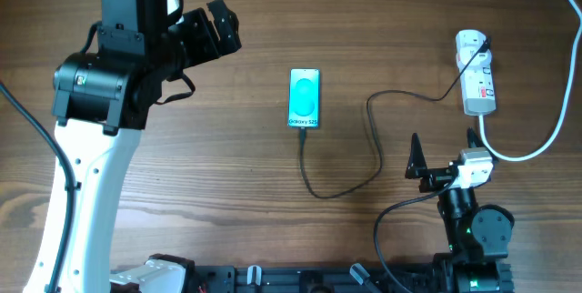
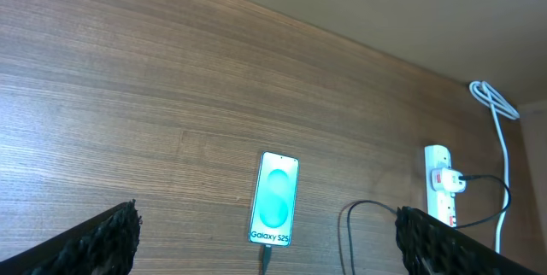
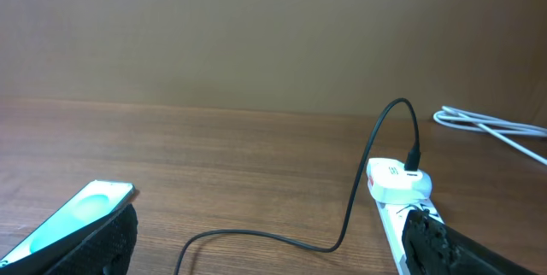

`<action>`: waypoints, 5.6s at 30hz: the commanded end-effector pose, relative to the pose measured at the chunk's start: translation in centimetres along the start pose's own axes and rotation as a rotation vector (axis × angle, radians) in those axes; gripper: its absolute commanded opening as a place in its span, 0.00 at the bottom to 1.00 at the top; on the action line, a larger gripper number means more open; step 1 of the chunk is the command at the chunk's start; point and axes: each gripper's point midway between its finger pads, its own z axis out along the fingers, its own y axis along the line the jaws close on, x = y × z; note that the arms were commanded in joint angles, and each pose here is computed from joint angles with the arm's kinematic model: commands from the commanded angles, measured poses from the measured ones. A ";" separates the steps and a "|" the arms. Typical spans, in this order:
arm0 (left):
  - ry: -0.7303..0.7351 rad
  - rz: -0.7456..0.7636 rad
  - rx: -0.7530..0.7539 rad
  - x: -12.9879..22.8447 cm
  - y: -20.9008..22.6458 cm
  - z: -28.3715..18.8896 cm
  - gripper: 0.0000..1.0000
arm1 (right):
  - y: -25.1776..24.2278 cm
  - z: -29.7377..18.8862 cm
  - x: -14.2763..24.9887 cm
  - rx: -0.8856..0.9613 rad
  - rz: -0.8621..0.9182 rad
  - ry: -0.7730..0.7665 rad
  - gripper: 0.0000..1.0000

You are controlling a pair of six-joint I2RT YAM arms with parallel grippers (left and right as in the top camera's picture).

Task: Plug charger to phone and switch on socket

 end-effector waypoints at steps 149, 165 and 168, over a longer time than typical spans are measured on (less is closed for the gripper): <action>-0.850 0.266 0.086 14.9 14.2 -1.0 1.00 | -0.2 -0.1 -0.3 0.013 0.001 -0.013 1.00; -0.715 0.395 -0.083 17.0 16.7 1.4 1.00 | -0.2 -0.1 -0.3 0.013 0.001 -0.013 1.00; -0.725 0.340 -0.108 16.8 17.4 1.3 1.00 | -0.2 -0.1 -0.3 0.013 0.001 -0.013 1.00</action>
